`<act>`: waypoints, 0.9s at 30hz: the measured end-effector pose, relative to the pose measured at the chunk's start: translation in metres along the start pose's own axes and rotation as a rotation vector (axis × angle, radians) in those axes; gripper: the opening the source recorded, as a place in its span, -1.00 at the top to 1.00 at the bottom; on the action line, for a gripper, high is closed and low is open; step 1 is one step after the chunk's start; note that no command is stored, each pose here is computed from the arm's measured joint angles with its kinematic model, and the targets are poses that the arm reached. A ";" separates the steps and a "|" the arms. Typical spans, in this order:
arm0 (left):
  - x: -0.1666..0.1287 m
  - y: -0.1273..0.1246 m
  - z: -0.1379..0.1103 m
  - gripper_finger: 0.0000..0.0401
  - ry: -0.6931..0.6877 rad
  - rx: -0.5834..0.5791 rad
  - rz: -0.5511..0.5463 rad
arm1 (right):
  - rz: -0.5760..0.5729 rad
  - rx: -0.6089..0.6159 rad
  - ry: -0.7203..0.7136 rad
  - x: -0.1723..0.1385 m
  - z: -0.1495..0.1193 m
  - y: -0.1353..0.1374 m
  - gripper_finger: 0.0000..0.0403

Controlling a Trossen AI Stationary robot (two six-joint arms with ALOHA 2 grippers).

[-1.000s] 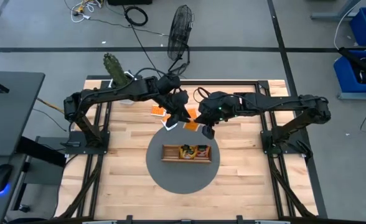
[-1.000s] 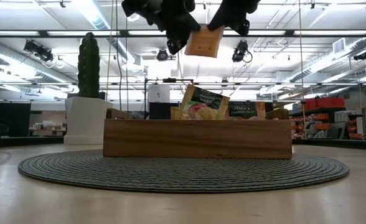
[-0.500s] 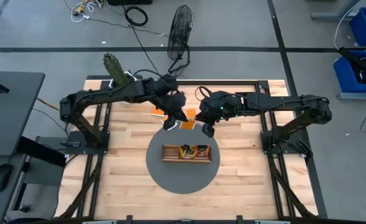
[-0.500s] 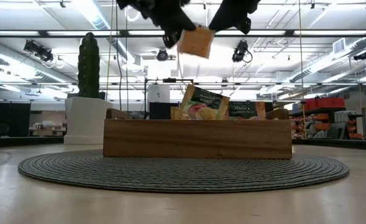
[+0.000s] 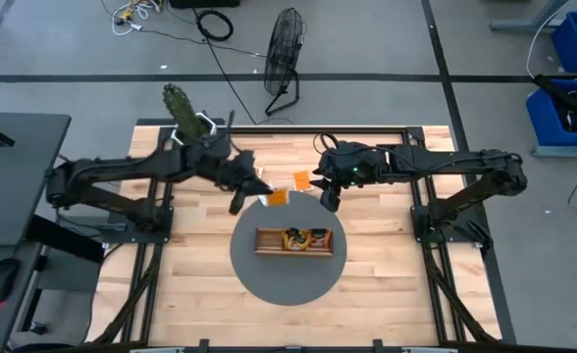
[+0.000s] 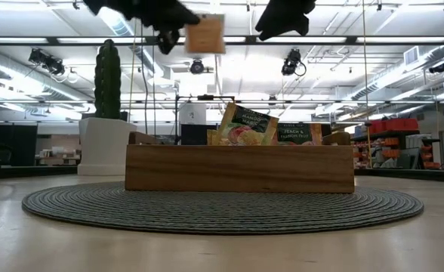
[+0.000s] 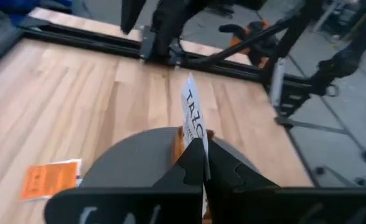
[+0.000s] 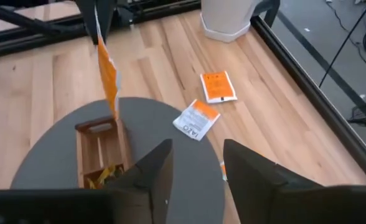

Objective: Pick & Place Tea
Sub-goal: Put the white orange tea bag into the left section of the wooden organizer

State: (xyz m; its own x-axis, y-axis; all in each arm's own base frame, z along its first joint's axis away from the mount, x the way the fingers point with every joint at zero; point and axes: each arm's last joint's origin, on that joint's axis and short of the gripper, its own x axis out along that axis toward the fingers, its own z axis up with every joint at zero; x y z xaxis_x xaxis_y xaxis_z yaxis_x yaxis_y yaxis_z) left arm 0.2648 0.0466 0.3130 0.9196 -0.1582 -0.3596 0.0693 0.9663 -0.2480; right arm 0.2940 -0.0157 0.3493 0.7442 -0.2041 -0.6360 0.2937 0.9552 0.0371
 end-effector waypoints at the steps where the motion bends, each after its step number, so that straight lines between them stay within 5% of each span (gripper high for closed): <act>1: -0.002 -0.002 -0.007 1.00 -0.007 0.008 0.017 | -0.001 -0.004 0.000 0.000 0.000 0.000 0.25; 17: 0.016 -0.022 -0.092 1.00 0.094 0.159 0.024 | -0.102 0.048 0.027 0.001 -0.001 -0.019 0.30; 27: 0.024 -0.026 -0.123 1.00 0.099 0.207 0.001 | -0.127 0.095 0.034 0.002 -0.001 -0.028 0.30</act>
State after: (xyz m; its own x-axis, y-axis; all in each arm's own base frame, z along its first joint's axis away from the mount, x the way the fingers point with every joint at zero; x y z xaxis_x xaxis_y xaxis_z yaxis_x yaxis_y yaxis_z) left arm 0.2378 -0.0074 0.1996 0.8779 -0.1670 -0.4488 0.1562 0.9858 -0.0614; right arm 0.2869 -0.0425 0.3464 0.6773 -0.3132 -0.6656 0.4411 0.8971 0.0267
